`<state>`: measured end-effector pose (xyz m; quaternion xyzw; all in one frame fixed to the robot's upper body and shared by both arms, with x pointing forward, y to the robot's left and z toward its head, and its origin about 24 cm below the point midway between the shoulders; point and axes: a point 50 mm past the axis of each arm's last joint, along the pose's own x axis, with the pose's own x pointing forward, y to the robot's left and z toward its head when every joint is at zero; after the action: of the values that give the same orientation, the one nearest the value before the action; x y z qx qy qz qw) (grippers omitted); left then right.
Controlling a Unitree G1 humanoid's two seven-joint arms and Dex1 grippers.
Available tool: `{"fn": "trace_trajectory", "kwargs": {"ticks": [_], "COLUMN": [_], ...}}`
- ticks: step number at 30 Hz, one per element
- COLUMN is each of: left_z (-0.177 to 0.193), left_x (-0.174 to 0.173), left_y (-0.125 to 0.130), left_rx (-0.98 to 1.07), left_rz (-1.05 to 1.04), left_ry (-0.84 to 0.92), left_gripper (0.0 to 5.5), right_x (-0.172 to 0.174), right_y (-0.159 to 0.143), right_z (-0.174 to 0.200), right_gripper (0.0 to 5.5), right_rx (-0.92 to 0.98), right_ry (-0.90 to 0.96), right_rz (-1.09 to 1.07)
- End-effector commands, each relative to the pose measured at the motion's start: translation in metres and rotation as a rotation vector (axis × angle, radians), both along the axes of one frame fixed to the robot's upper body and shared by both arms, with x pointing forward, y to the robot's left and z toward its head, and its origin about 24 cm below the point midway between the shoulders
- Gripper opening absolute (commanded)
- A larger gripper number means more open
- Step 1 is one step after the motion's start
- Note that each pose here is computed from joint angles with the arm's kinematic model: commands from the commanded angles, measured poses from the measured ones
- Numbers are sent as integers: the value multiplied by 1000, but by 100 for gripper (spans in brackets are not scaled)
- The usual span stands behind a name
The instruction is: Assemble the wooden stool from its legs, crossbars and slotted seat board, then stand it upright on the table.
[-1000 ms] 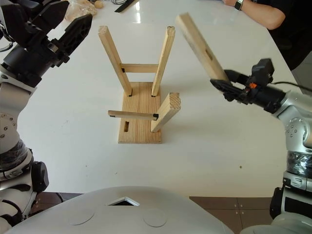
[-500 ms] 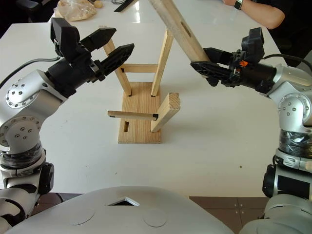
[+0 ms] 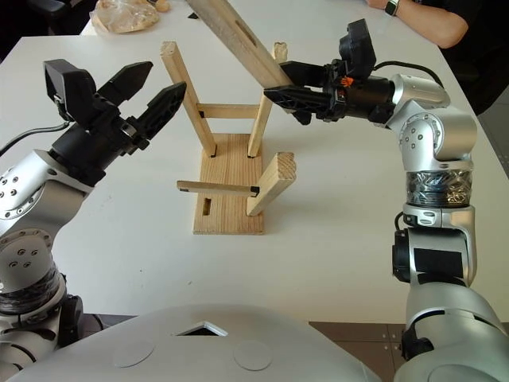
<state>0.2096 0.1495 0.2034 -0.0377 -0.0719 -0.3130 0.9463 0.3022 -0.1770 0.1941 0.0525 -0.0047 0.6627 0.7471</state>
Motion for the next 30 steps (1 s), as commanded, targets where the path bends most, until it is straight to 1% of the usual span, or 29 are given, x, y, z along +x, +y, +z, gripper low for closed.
{"fn": "trace_trajectory", "kwargs": {"ticks": [1, 3, 7, 14, 16, 19, 23, 26, 30], "left_z": [-5, 0, 8, 0, 2, 10, 24, 43, 56], "left_x": [-4, 0, 16, 22, 24, 14, 11, 16, 18], "left_y": [-1, -3, -11, -14, -20, -29, -34, -33, -34], "left_rx": [9, 15, 40, 85, 75, 8, -53, -144, -194], "left_rz": [-2, -28, -128, -192, -251, -450, -586, -619, -638], "left_ry": [24, 9, -26, -11, -30, -78, -135, -187, -224], "left_gripper": [341, 341, 341, 341, 341, 341, 341, 379, 384], "right_x": [0, -3, -15, -26, -29, -36, -36, -36, -39], "right_y": [5, 0, -18, -23, -18, -10, -2, 0, 1], "right_z": [6, 9, 9, 16, 21, 27, 35, 43, 43], "right_gripper": [205, 205, 205, 205, 205, 205, 205, 205, 205], "right_rx": [-9, -4, -1, 21, 41, 40, 54, 104, 96], "right_ry": [-13, -16, -30, -32, -25, -22, -22, -15, -9], "right_rz": [26, 8, -100, -129, -94, -8, 91, 140, 180]}}
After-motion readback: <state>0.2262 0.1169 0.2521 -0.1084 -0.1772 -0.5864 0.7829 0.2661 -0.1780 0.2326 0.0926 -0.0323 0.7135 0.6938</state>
